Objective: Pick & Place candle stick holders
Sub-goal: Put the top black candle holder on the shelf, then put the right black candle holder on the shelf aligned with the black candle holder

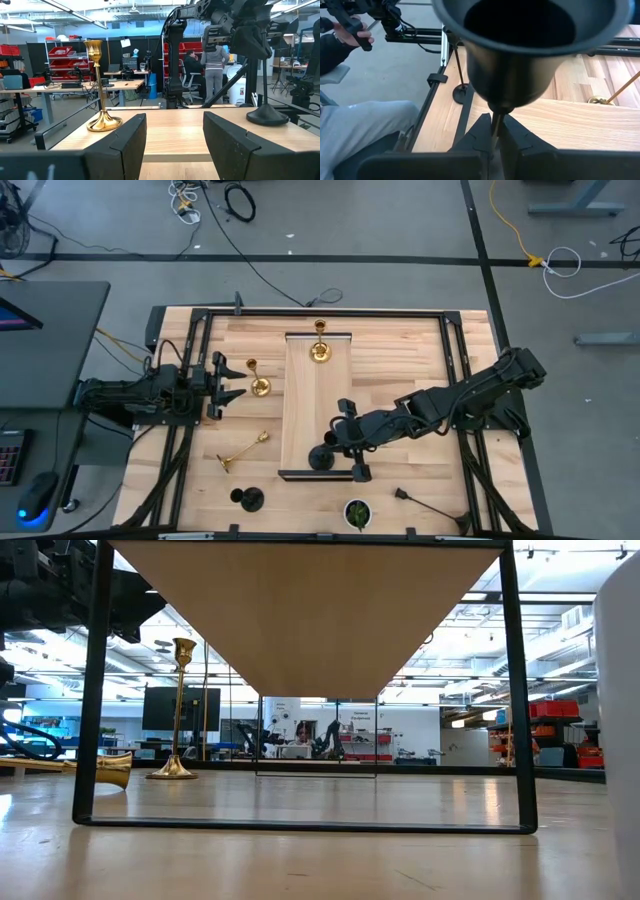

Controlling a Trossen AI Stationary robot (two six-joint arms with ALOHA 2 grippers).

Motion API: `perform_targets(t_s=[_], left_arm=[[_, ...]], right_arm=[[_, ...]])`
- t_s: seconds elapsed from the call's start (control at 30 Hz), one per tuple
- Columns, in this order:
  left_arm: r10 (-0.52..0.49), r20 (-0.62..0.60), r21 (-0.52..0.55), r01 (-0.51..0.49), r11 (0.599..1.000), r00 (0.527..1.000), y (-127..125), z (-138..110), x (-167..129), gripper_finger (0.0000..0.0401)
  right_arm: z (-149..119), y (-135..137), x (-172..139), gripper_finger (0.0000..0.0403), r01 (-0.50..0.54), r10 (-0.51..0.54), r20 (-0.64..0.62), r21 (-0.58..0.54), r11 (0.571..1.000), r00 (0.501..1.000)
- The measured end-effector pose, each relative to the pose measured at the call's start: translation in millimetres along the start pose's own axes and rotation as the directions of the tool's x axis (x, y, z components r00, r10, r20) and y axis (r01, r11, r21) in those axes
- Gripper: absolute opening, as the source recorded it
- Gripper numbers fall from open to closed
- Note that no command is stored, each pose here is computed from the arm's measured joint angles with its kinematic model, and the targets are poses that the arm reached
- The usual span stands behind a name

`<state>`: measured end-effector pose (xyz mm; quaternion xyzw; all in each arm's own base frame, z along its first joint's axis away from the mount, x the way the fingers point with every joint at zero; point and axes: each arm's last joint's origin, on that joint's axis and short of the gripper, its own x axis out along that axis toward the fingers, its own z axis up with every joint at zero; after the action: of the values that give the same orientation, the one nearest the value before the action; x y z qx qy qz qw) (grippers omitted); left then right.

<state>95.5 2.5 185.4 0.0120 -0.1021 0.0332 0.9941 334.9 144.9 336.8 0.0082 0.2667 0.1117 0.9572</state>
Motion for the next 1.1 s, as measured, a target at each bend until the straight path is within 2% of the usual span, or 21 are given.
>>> perform_targets(t_s=[0.43, 0.57, 1.1], left_arm=[[0.0, 0.001, 0.0, 0.0, 1.0, 1.0, 0.0, 0.1, 0.0, 0.0197], [0.0, 0.001, 0.0, 0.0, 1.0, 1.0, 0.0, 0.1, 0.0, 0.0197], [0.0, 0.001, 0.0, 0.0, 1.0, 1.0, 0.0, 0.1, 0.0, 0.0197]], right_arm=[[2.0, 0.4, 0.0, 0.0037, -0.007, 0.007, 0.021, 0.002, 1.0, 1.0], [3.9, 1.9, -0.1, 0.0053, -0.05, 0.05, 0.036, 0.004, 0.999, 0.998], [1.3, 1.6, 0.0, 0.0128, -0.046, 0.046, 0.009, -0.011, 0.999, 0.999]])
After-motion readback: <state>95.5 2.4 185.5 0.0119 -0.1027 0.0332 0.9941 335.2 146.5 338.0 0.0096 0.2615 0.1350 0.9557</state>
